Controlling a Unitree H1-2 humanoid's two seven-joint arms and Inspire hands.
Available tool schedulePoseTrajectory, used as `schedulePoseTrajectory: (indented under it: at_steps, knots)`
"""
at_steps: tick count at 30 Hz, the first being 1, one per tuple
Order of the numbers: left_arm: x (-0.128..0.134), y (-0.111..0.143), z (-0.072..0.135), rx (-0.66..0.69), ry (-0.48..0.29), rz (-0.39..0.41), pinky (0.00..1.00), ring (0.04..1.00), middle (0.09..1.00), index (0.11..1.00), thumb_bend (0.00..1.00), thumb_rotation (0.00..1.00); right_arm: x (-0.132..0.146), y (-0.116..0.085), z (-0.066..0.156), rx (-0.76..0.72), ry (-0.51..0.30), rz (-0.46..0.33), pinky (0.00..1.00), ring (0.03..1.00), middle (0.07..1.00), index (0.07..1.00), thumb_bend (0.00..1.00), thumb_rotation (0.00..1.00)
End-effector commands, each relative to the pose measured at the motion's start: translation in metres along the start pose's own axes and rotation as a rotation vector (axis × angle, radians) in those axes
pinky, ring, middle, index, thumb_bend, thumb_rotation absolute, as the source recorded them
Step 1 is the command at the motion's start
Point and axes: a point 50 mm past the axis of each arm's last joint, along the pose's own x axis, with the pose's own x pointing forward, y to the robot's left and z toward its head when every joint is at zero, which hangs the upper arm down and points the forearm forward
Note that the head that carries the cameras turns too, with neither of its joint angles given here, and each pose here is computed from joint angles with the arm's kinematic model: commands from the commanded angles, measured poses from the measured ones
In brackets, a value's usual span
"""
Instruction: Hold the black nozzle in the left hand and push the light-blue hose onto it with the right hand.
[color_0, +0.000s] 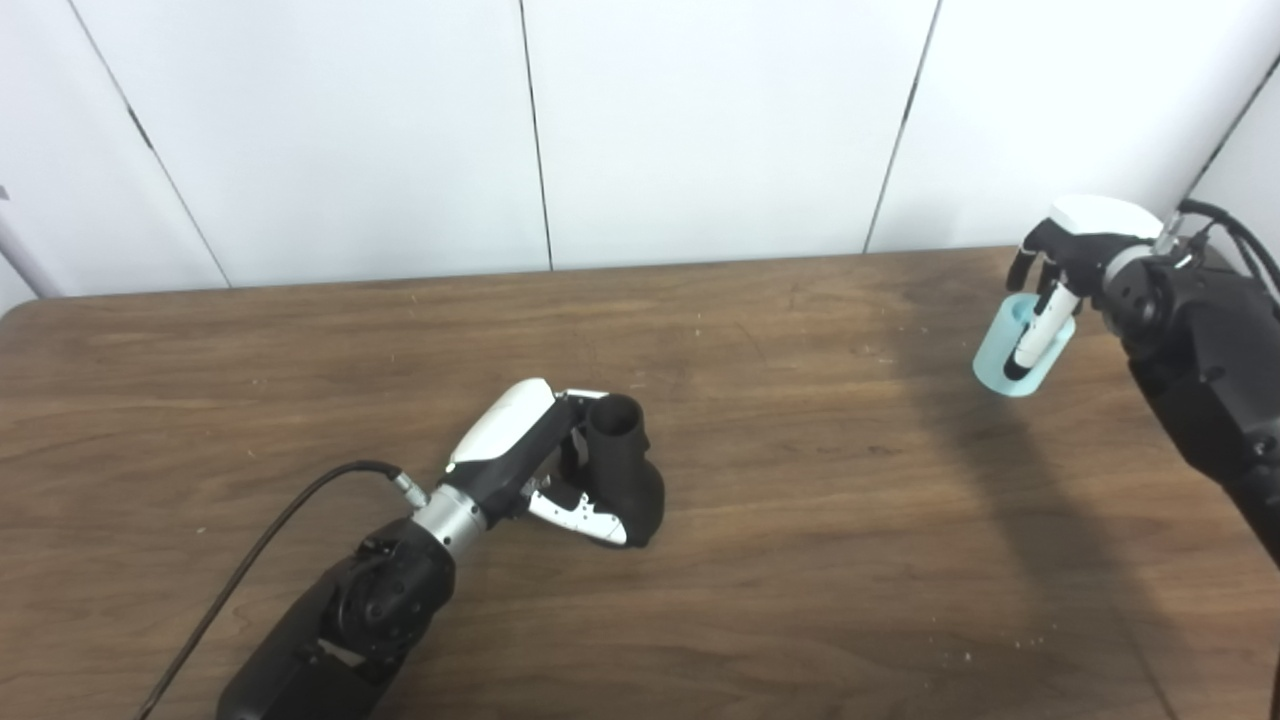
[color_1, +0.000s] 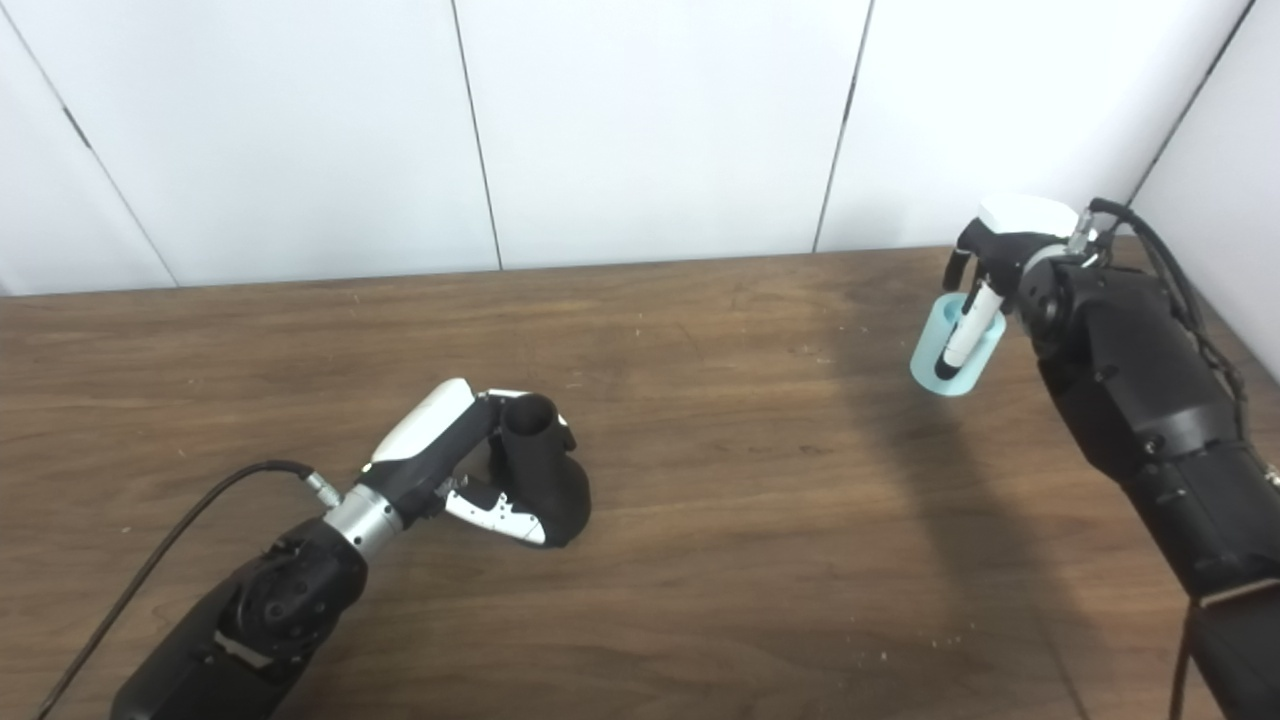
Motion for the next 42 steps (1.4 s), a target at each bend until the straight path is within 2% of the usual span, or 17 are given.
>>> schedulePoseTrajectory:
  at_steps: [1, 5, 7, 9, 11, 15, 17, 18, 23, 29, 30, 31, 32, 33, 35, 38, 42]
  knots:
    - [-0.044, -0.053, -0.047, 0.034, 0.264, -0.284, 0.26, 0.325, 0.373, 0.472, 0.51, 0.09, -0.004, -0.042, -0.003, -0.042, -0.004, -0.136, 0.31, 0.35, 0.475, 0.53, 0.57, 0.0]
    - [-0.043, -0.053, -0.047, 0.038, 0.263, -0.285, 0.26, 0.325, 0.374, 0.472, 0.51, 0.09, -0.002, -0.04, -0.006, -0.06, -0.022, -0.16, 0.1, 0.191, 0.469, 0.483, 0.54, 0.0]
    - [-0.043, -0.053, -0.047, 0.039, 0.263, -0.284, 0.26, 0.325, 0.374, 0.472, 0.51, 0.09, -0.002, -0.038, -0.006, -0.071, -0.027, -0.164, 0.13, 0.201, 0.469, 0.481, 0.53, 0.0]
    - [-0.043, -0.052, -0.046, 0.039, 0.261, -0.283, 0.27, 0.325, 0.374, 0.472, 0.51, 0.09, -0.002, -0.037, -0.007, -0.088, -0.021, -0.162, 0.68, 0.571, 0.475, 0.486, 0.53, 0.0]
    - [-0.043, -0.052, -0.046, 0.038, 0.261, -0.283, 0.27, 0.325, 0.375, 0.472, 0.51, 0.09, -0.002, -0.036, -0.007, -0.102, -0.014, -0.157, 0.93, 0.78, 0.645, 0.482, 0.52, 0.1]
    - [-0.044, -0.052, -0.046, 0.038, 0.261, -0.282, 0.26, 0.326, 0.375, 0.472, 0.51, 0.09, -0.002, -0.034, -0.006, -0.117, -0.011, -0.146, 0.85, 0.776, 0.684, 0.482, 0.52, 0.13]
    - [-0.044, -0.052, -0.046, 0.037, 0.261, -0.281, 0.26, 0.326, 0.376, 0.472, 0.51, 0.09, -0.003, -0.033, -0.005, -0.115, -0.016, -0.145, 0.69, 0.642, 0.593, 0.482, 0.52, 0.13]
    - [-0.044, -0.052, -0.046, 0.037, 0.261, -0.281, 0.26, 0.326, 0.376, 0.472, 0.51, 0.09, -0.003, -0.033, -0.005, -0.115, -0.017, -0.145, 0.64, 0.599, 0.564, 0.467, 0.52, 0.07]
    - [-0.044, -0.052, -0.046, 0.035, 0.261, -0.28, 0.26, 0.325, 0.376, 0.472, 0.51, 0.09, -0.004, -0.032, -0.005, -0.123, -0.034, -0.145, 0.51, 0.509, 0.5, 0.474, 0.53, 0.0]
    - [-0.042, -0.053, -0.044, 0.035, 0.261, -0.283, 0.26, 0.324, 0.375, 0.472, 0.51, 0.09, -0.007, -0.035, -0.003, -0.101, -0.066, -0.137, 0.2, 0.296, 0.407, 0.504, 0.53, 0.0]
    - [-0.042, -0.053, -0.044, 0.035, 0.26, -0.284, 0.26, 0.324, 0.375, 0.472, 0.51, 0.09, -0.009, -0.038, 0.0, -0.099, -0.073, -0.14, 0.22, 0.294, 0.404, 0.508, 0.53, 0.0]
    - [-0.042, -0.053, -0.044, 0.035, 0.26, -0.284, 0.26, 0.324, 0.374, 0.472, 0.51, 0.09, -0.011, -0.041, 0.003, -0.095, -0.082, -0.142, 0.42, 0.406, 0.438, 0.498, 0.53, 0.0]
    - [-0.042, -0.053, -0.043, 0.034, 0.259, -0.285, 0.26, 0.324, 0.374, 0.472, 0.51, 0.09, -0.014, -0.045, 0.007, -0.089, -0.095, -0.148, 0.44, 0.433, 0.454, 0.494, 0.53, 0.0]
    - [-0.041, -0.054, -0.043, 0.035, 0.259, -0.285, 0.26, 0.324, 0.374, 0.472, 0.51, 0.09, -0.017, -0.049, 0.012, -0.08, -0.113, -0.154, 0.26, 0.324, 0.419, 0.504, 0.53, 0.0]
    - [-0.041, -0.054, -0.043, 0.036, 0.258, -0.287, 0.26, 0.324, 0.374, 0.472, 0.51, 0.09, -0.023, -0.056, 0.02, -0.065, -0.149, -0.164, 0.14, 0.225, 0.456, 0.487, 0.53, 0.0]
    - [-0.039, -0.055, -0.042, 0.037, 0.257, -0.288, 0.27, 0.324, 0.374, 0.472, 0.51, 0.09, -0.036, -0.069, 0.036, -0.049, -0.21, -0.177, 0.13, 0.21, 0.468, 0.481, 0.53, 0.0]
    - [-0.037, -0.056, -0.039, 0.045, 0.248, -0.288, 0.27, 0.328, 0.376, 0.473, 0.51, 0.09, -0.062, -0.093, 0.066, -0.049, -0.314, -0.203, 0.15, 0.246, 0.391, 0.501, 0.52, 0.0]
